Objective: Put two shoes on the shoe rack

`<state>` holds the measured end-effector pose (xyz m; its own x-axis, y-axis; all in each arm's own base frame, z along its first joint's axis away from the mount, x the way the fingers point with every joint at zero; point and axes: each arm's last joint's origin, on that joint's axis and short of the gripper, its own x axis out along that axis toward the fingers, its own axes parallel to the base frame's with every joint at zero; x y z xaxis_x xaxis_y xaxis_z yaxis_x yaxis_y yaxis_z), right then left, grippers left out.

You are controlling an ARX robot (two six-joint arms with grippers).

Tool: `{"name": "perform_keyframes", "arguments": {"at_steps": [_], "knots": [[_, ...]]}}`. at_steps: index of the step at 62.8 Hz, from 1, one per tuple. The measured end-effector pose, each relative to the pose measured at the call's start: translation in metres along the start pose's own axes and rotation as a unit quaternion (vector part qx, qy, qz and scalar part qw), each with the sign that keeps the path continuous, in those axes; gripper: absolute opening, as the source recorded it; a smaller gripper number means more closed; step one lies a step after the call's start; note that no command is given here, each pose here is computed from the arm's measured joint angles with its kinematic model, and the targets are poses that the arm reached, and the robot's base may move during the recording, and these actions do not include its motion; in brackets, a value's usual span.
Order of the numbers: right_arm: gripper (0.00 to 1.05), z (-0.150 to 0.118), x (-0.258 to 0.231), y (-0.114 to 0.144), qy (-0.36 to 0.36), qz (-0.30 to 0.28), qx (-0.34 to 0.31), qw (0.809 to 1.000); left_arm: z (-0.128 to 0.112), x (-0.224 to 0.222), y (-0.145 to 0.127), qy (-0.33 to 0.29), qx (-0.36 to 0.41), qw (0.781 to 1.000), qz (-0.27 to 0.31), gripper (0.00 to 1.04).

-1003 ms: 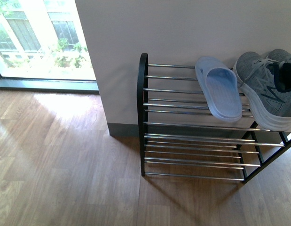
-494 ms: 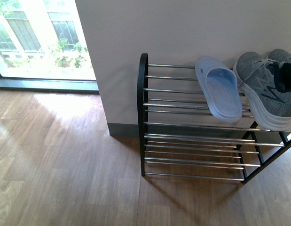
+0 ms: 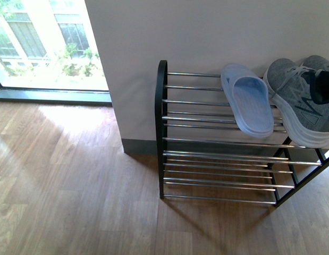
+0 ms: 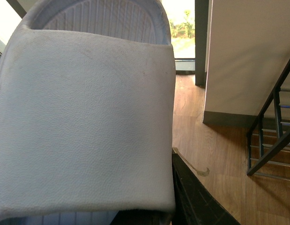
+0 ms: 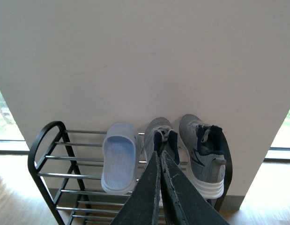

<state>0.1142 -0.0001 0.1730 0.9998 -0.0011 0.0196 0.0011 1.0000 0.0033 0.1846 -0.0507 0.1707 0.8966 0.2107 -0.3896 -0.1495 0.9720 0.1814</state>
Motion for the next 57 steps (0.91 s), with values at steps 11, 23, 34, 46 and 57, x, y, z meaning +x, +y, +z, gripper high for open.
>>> {"name": "perform_keyframes", "arguments": {"at_steps": [11,23,34,46,57], "knots": [[0.02,0.000,-0.004,0.000,0.000,0.000,0.000,1.000,0.000,0.000,0.000,0.000,0.000,1.000,0.000,0.02],[0.02,0.000,-0.006,0.000,0.000,0.000,0.000,1.000,0.000,0.000,0.000,0.000,0.000,1.000,0.000,0.02],[0.02,-0.003,-0.017,0.000,0.003,0.000,0.000,1.000,0.000,0.000,0.000,0.000,0.000,1.000,0.000,0.02],[0.04,-0.003,-0.017,0.000,0.003,0.000,-0.001,1.000,0.000,0.000,0.000,0.000,0.000,1.000,0.000,0.02],[0.33,-0.003,-0.017,0.000,0.003,0.000,0.000,1.000,0.000,0.000,0.000,0.000,0.000,1.000,0.000,0.02]]}}
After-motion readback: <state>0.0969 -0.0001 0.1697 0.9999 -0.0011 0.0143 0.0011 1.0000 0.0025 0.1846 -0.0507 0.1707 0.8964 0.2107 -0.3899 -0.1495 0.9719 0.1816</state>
